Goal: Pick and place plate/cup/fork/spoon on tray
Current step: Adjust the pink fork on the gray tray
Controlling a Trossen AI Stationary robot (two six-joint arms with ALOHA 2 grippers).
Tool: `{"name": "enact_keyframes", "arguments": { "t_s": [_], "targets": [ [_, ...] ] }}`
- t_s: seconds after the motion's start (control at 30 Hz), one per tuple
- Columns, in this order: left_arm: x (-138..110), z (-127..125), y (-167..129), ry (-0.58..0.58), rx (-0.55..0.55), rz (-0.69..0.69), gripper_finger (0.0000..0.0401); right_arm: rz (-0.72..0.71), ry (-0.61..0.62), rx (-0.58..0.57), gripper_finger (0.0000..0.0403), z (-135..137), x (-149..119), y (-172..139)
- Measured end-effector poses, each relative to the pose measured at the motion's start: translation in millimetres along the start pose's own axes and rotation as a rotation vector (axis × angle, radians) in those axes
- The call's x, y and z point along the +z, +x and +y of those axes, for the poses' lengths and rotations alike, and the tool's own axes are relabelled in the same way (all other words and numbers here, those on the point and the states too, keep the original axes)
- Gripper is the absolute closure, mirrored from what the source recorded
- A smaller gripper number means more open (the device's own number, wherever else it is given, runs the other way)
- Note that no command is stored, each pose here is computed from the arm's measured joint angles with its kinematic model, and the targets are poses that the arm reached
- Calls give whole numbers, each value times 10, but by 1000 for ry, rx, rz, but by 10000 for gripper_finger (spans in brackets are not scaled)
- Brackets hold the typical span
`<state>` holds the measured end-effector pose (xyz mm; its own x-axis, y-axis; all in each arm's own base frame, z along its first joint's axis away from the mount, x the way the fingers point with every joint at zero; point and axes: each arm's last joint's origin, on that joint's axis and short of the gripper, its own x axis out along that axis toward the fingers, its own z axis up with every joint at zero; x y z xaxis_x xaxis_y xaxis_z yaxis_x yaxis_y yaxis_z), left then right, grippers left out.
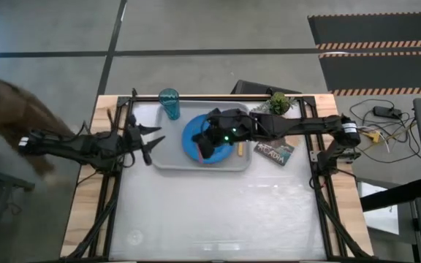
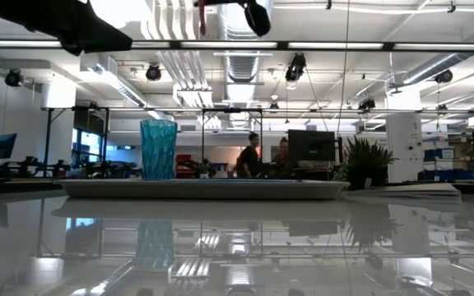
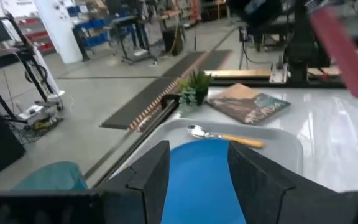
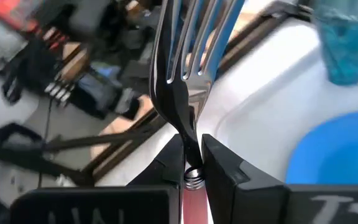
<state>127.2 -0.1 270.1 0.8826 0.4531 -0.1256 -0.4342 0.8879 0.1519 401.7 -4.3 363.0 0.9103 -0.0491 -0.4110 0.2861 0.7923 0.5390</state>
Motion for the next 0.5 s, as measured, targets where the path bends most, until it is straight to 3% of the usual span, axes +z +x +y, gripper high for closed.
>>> {"name": "enact_keyframes", "arguments": {
  "t_s": [0.27, 0.5],
  "targets": [
    [-116, 81, -135, -37, -3, -55, 256, -26, 246, -96, 375, -267, 81, 378],
    [-103, 137, -219, -27, -7, -105, 256, -19, 375, -182, 375, -616, 108, 851]
  ]
}}
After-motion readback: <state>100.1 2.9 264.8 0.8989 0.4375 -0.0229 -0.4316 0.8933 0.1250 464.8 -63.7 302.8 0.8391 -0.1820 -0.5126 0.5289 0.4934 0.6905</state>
